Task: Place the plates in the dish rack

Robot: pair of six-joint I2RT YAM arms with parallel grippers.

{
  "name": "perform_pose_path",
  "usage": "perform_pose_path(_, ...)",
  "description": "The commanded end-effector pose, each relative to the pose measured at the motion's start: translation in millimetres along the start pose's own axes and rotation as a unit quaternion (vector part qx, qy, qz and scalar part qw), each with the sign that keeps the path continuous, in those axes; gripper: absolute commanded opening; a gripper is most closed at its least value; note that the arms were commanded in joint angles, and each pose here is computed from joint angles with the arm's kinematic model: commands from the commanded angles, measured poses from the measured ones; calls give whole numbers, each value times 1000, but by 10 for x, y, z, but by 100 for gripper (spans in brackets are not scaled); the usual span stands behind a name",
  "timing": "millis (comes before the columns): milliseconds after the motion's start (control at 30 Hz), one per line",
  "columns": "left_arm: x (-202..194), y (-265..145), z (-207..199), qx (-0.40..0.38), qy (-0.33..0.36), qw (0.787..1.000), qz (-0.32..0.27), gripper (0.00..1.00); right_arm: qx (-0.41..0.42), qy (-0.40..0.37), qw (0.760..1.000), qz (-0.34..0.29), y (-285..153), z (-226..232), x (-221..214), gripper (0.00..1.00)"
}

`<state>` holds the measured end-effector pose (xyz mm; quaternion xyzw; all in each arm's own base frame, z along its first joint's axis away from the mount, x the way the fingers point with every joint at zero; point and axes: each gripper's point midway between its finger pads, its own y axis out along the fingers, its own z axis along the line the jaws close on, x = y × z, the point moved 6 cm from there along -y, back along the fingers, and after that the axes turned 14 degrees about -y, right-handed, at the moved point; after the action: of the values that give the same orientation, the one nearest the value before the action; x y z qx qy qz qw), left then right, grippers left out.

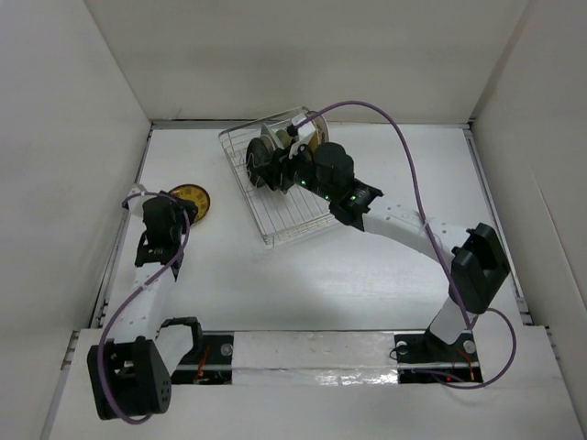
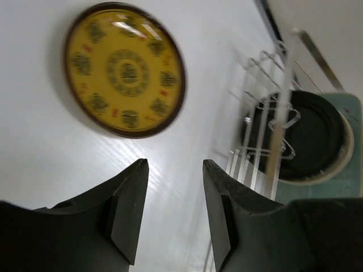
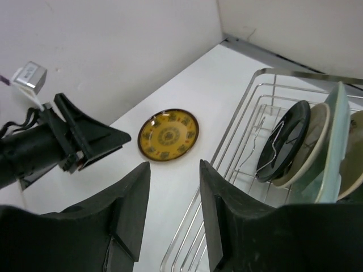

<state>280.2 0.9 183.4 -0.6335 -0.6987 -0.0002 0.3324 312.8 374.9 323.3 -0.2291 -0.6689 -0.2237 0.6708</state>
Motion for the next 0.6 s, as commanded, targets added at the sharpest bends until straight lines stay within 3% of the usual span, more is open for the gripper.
perform_pose_path(0,85,133,176,-1,-63,998,-8,40,73,-2,997,-33,-25,109,199,47)
perform_pose_path(167,136,395,637,59,-97,994,4,41,105,-6,994,-30,-26,178,176,48)
perform_pose_path(567,179,820,856,101,-144,984,-6,39,150,1,988,-30,-18,434,136,48)
